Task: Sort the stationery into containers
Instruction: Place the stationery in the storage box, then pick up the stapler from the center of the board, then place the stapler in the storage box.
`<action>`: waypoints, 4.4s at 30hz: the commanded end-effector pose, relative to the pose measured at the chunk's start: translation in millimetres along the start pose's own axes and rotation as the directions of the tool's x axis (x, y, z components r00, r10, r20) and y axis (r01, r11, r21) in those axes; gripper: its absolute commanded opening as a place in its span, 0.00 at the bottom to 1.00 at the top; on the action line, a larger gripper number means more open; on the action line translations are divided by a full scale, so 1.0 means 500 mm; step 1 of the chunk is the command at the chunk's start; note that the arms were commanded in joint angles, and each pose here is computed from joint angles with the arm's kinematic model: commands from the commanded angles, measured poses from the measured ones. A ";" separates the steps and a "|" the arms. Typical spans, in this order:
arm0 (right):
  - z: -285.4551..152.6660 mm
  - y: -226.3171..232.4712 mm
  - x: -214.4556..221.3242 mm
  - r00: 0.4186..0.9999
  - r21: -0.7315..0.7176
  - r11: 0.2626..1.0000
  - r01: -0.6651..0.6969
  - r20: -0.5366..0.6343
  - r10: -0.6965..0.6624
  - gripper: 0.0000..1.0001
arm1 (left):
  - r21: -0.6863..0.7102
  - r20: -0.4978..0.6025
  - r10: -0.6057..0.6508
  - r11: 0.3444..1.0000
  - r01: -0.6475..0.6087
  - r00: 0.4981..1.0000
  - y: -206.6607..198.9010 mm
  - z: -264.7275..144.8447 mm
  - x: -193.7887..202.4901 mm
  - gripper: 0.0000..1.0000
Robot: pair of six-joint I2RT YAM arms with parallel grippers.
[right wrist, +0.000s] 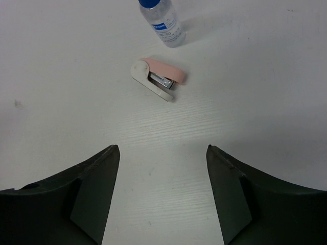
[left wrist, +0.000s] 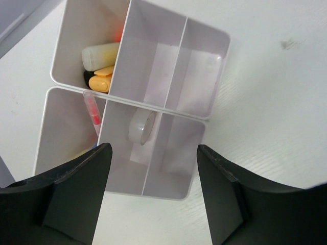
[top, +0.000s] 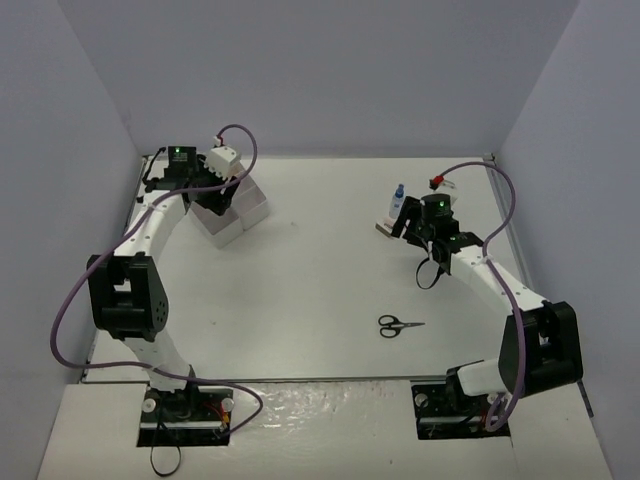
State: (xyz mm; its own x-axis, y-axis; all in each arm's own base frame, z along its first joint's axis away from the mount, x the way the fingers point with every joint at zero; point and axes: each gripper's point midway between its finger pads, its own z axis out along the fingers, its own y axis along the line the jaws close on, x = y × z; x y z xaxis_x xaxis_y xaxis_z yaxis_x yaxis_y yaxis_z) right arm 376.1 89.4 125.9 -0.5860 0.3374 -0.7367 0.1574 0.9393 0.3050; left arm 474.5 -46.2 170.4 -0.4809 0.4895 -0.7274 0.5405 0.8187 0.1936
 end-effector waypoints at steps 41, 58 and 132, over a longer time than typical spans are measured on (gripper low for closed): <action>0.262 0.020 0.052 0.888 -0.059 0.897 0.437 -0.128 -0.441 0.40 | 0.192 0.228 -0.175 0.973 0.132 0.958 -0.079 -0.123 -0.146 0.64; 0.205 0.066 0.046 0.876 -0.120 0.874 0.471 -0.058 -0.479 0.00 | 0.235 0.208 -0.209 0.959 0.158 0.956 -0.098 -0.131 -0.141 0.64; -0.154 0.684 0.020 0.788 -0.553 0.570 0.608 0.509 -0.347 1.00 | 0.175 0.396 -0.277 0.959 0.224 0.876 -0.085 -0.199 -0.259 0.00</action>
State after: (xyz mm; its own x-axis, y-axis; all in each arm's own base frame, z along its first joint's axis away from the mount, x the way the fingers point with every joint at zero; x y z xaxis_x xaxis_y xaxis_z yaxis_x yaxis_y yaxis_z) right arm 358.5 421.5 225.8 -0.1524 -0.1139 -0.9817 -0.7252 0.6878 0.0328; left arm 403.9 -142.7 275.8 -0.5362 -0.0512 -0.8425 0.5307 0.7558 -0.3836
